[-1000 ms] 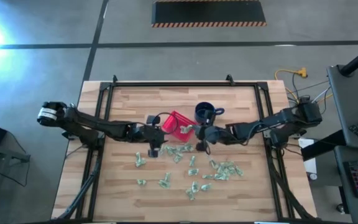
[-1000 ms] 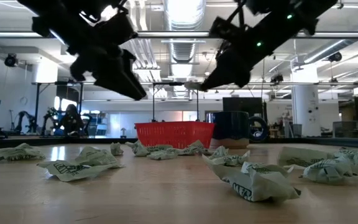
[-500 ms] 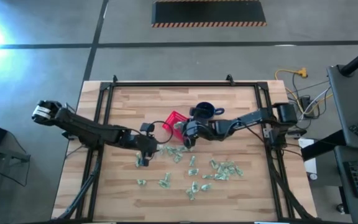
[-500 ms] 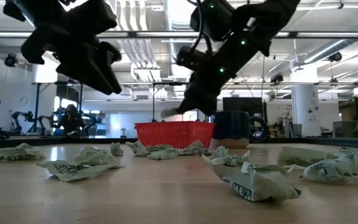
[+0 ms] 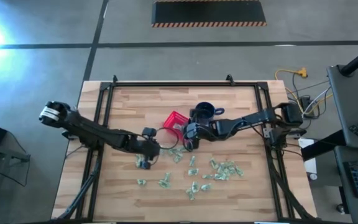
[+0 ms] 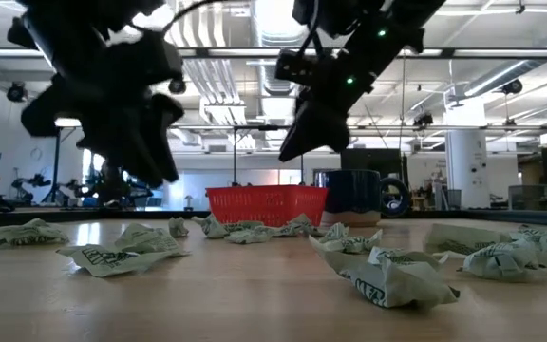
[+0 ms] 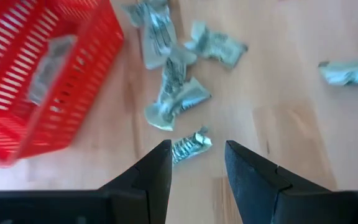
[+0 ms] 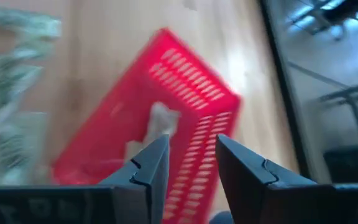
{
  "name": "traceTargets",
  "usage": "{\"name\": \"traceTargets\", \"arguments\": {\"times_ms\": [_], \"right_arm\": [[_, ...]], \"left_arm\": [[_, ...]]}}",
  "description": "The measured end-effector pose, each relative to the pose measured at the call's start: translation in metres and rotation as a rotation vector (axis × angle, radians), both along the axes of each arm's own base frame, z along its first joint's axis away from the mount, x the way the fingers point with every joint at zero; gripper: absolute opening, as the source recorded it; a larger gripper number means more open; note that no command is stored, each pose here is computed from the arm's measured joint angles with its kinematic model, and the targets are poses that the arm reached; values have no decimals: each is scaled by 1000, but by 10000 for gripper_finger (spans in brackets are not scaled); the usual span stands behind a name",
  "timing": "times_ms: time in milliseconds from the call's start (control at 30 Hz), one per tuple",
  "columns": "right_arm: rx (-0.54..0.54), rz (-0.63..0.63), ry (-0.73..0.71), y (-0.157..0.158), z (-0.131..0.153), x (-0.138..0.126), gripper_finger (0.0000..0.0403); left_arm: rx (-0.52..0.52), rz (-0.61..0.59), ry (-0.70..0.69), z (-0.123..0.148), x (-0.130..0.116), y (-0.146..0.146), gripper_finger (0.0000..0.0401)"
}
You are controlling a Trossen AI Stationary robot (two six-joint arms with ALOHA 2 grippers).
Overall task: Pick and place items into bin
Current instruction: Put the stevia packet into the bin
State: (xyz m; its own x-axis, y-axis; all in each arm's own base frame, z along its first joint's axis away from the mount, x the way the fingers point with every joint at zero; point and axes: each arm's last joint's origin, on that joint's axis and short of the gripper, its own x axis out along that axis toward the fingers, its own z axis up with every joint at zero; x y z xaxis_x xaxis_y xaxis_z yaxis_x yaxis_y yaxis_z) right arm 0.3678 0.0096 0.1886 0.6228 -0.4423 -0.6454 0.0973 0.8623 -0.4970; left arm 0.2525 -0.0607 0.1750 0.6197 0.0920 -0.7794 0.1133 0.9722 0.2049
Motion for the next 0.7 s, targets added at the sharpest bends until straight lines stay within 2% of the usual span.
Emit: {"name": "traceTargets", "arguments": {"times_ms": [333, 567, 700], "right_arm": [[131, 81, -53, 27, 11, -34, 111], [188, 92, -94, 43, 17, -56, 109], [217, 101, -110, 52, 19, -65, 104]], "left_arm": [[64, -26, 67, -36, 17, -3, 133], [82, -14, 67, -44, 22, -1, 129], [86, -7, 57, -42, 22, 0, 103]]}}
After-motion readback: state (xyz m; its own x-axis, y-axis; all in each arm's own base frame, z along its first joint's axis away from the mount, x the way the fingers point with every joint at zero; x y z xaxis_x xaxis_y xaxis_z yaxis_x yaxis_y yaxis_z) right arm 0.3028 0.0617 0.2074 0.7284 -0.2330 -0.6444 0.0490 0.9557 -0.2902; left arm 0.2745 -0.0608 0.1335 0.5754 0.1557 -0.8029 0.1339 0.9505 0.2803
